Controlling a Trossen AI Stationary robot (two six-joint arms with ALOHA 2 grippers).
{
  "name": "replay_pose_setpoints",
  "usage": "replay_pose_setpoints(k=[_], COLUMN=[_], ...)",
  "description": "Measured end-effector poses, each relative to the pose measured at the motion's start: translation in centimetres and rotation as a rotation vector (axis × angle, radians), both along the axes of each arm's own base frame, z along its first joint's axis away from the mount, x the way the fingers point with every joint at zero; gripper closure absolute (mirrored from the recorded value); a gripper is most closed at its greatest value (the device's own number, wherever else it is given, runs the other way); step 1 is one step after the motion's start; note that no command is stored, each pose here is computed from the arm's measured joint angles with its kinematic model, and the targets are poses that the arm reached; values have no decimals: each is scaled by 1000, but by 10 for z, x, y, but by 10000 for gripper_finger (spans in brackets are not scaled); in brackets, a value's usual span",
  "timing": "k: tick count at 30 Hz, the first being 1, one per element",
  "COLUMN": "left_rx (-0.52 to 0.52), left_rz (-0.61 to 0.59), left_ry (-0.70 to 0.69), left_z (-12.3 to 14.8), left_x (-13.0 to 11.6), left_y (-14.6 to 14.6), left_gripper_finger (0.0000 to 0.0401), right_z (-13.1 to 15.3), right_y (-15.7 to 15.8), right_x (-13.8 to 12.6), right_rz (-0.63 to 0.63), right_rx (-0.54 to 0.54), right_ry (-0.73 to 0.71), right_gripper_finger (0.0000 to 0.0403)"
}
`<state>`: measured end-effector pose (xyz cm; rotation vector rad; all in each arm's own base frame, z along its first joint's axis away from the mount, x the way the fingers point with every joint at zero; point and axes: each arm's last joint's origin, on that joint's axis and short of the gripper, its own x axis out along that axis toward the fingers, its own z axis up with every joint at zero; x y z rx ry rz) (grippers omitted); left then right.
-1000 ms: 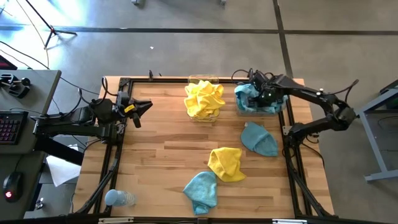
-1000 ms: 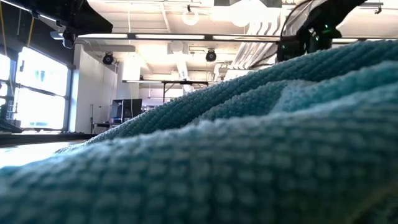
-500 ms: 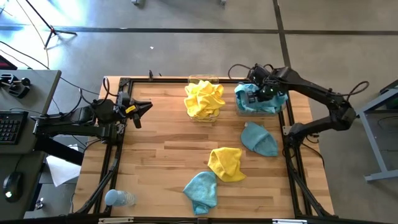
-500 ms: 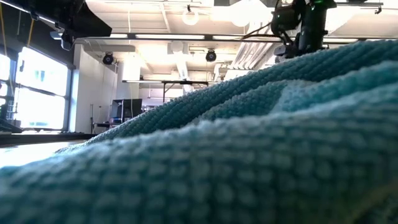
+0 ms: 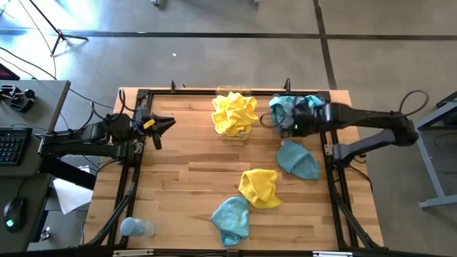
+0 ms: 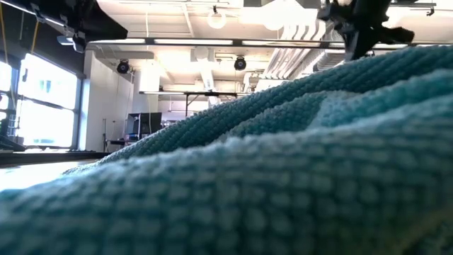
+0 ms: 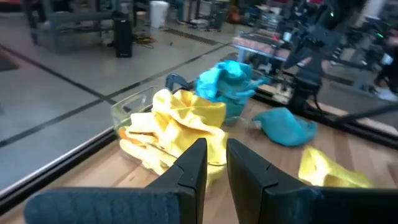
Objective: Sort microfiber towel by color & place in baskets
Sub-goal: Put the yellow towel into the left transparent bin
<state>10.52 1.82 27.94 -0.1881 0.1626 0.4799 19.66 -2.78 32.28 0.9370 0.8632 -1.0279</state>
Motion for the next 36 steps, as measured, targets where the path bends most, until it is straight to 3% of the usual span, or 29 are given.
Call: replay_pose_setpoints(k=[7, 15, 23, 28, 36], left_rx=[54, 99, 75, 24, 7], left_rz=[-129, -211, -275, -275, -298], left_ry=[17, 11, 30, 29, 50], left_z=[4, 13, 10, 9, 6], left_x=[0, -1, -1, -1, -2], left_y=[-3, -5, -7, -7, -8], left_gripper_finger=[351, 351, 351, 351, 351], right_z=[-13, -65, -105, -119, -120], right_y=[55, 117, 144, 148, 154], right_x=[40, 76, 90, 96, 107], right_rz=[105, 135, 40, -45, -61], right_rx=[-42, 109, 147, 205, 265], right_ry=[-141, -39, 42, 67, -35], right_gripper_finger=[403, 402, 396, 350, 220])
